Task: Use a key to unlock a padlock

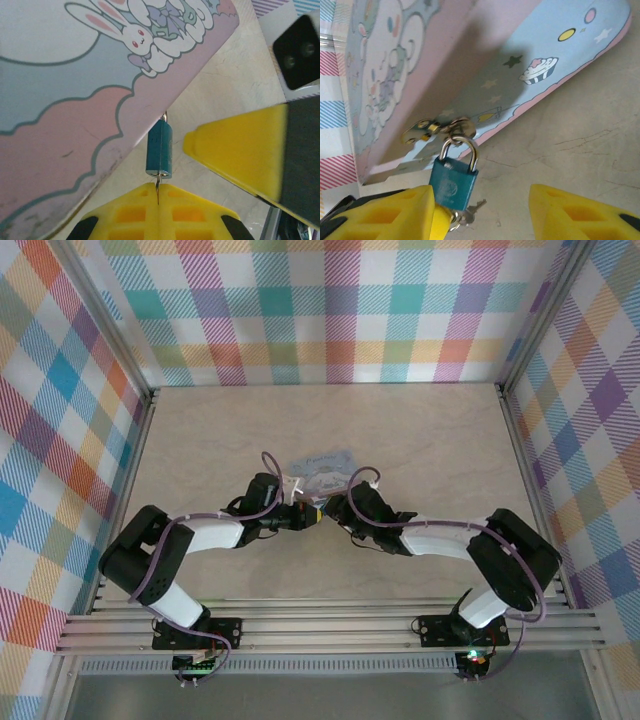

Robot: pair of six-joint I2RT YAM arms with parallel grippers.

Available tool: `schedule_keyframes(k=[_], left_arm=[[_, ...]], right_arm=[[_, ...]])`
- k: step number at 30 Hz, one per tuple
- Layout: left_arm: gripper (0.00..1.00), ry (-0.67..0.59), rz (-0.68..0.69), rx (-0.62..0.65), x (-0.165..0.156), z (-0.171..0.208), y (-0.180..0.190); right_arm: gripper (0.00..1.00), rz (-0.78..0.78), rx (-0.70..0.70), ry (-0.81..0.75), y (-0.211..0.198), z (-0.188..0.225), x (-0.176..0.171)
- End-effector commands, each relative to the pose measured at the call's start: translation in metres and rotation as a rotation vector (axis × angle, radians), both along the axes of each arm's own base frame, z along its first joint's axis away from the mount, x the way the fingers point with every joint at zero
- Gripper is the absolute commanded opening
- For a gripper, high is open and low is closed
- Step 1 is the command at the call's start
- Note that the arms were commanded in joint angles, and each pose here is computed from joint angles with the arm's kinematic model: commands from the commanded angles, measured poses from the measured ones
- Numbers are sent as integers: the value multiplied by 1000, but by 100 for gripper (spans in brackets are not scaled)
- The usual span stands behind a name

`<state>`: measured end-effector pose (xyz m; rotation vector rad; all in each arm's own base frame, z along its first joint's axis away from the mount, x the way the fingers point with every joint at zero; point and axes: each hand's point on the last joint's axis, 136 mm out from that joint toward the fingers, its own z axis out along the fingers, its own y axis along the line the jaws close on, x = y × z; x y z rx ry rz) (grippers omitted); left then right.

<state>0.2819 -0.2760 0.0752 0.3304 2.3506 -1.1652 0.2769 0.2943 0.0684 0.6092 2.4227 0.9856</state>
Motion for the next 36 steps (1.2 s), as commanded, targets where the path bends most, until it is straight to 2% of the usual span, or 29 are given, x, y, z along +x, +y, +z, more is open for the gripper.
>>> schedule_keyframes(k=[1,7,16,31,36], left_arm=[[0,-71,-34,-41,-1,18,-1],[0,-74,-36,-48,-5,18,1],[0,-86,-6,-36,-8,13,9],[0,-99,7,-65,-5,19,6],[0,-102,2,-61,-6,18,6]], right_arm=[[53,2,64,10,18,6,3],[53,-14,88,60,25,-2,-2],[53,-66,116,38,21,14,0],[54,-49,154,98,39,-1,1],[51,-58,170,104,42,-1,4]])
